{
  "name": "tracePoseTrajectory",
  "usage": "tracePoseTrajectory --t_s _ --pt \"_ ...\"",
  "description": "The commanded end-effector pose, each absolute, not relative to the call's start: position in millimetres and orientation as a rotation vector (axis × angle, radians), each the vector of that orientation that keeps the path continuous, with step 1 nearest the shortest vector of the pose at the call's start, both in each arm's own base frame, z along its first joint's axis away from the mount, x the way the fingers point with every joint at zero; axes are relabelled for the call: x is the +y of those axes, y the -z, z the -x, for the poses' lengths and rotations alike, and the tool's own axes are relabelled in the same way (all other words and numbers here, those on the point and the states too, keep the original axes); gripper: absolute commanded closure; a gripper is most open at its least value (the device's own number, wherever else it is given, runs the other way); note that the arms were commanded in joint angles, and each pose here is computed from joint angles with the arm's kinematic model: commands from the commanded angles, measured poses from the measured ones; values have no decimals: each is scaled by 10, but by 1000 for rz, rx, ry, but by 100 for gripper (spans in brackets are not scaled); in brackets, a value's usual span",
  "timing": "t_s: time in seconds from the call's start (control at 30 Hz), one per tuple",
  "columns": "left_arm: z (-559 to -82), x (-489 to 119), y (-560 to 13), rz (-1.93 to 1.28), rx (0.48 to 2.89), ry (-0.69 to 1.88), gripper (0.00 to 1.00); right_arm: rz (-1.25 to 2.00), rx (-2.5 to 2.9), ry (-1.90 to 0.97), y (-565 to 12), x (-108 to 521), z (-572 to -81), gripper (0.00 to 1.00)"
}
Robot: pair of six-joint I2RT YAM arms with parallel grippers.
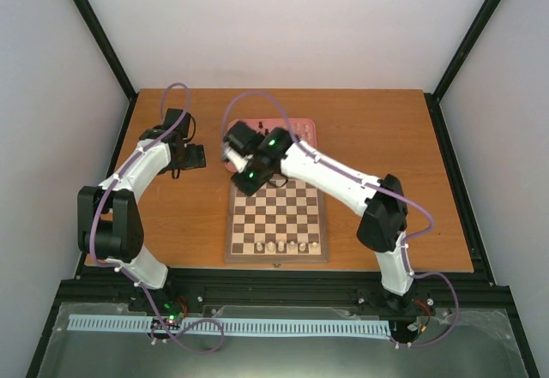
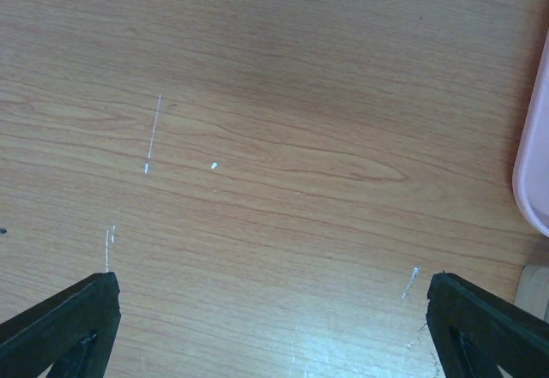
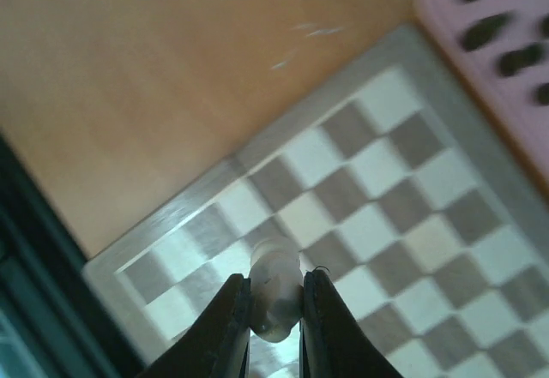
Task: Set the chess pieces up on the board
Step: Pick up the chess piece from the storage box, then place the chess piece on the chessboard.
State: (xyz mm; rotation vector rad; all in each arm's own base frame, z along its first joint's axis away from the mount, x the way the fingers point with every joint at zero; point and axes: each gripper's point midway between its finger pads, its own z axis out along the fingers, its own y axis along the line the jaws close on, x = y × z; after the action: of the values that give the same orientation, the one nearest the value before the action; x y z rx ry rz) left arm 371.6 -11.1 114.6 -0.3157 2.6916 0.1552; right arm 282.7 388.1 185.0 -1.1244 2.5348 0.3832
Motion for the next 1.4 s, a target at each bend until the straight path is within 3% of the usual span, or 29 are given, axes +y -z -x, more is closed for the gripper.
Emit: tracePoseTrajectory --t_s 0.0,0.37,0.67,1.37 --pt "-3820 -116 -1338 304 2647 -156 0 1265 2571 -374 -1668 4039 -2345 96" --pt "-3904 -126 -1440 300 2621 -147 0 1471 2534 -422 -1348 4028 -1540 95" --pt "-3866 -197 -1420 308 2632 -85 0 1463 2452 -379 -1331 4105 -1677 95" --pt "-3793 -176 -1505 314 2595 -81 0 1640 2509 -352 -974 4141 -1293 95"
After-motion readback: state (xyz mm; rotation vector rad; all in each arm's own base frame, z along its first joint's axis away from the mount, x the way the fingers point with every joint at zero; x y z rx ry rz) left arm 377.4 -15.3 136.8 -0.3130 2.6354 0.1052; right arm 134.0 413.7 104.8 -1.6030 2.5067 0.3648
